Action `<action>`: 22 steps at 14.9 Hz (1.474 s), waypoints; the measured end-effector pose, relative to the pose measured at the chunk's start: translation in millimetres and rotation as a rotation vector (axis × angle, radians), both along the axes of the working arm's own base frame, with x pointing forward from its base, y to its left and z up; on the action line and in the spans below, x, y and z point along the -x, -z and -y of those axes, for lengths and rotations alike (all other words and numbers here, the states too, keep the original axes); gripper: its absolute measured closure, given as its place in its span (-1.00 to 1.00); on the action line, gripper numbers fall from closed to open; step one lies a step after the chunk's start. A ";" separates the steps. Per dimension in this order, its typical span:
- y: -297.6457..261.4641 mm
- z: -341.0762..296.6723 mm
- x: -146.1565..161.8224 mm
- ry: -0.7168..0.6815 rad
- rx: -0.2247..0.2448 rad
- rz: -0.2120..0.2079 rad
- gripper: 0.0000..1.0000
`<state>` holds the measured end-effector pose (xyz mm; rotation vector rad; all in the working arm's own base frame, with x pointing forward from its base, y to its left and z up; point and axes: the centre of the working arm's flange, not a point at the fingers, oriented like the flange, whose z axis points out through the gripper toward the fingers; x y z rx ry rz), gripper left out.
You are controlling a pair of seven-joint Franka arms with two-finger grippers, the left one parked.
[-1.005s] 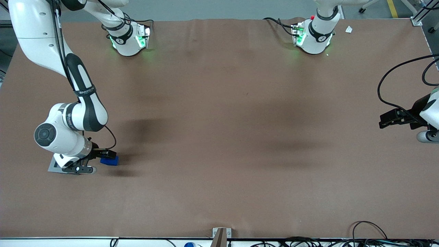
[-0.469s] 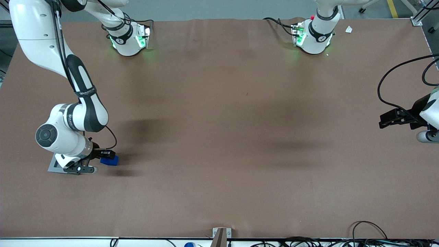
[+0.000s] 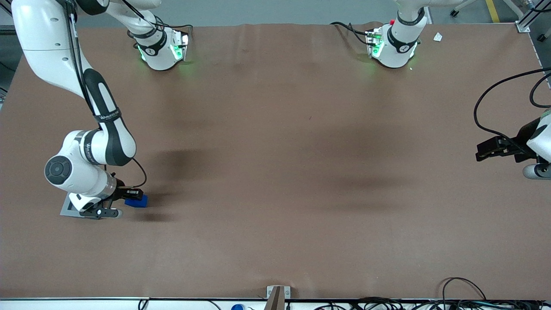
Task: Insert blue part into gray base with right arm
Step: 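Carry the blue block over the gray base's square hole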
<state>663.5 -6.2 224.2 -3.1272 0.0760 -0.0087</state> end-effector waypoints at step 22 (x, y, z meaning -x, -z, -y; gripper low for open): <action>-99.4 155.2 -15.2 0.066 -0.021 -0.043 -0.02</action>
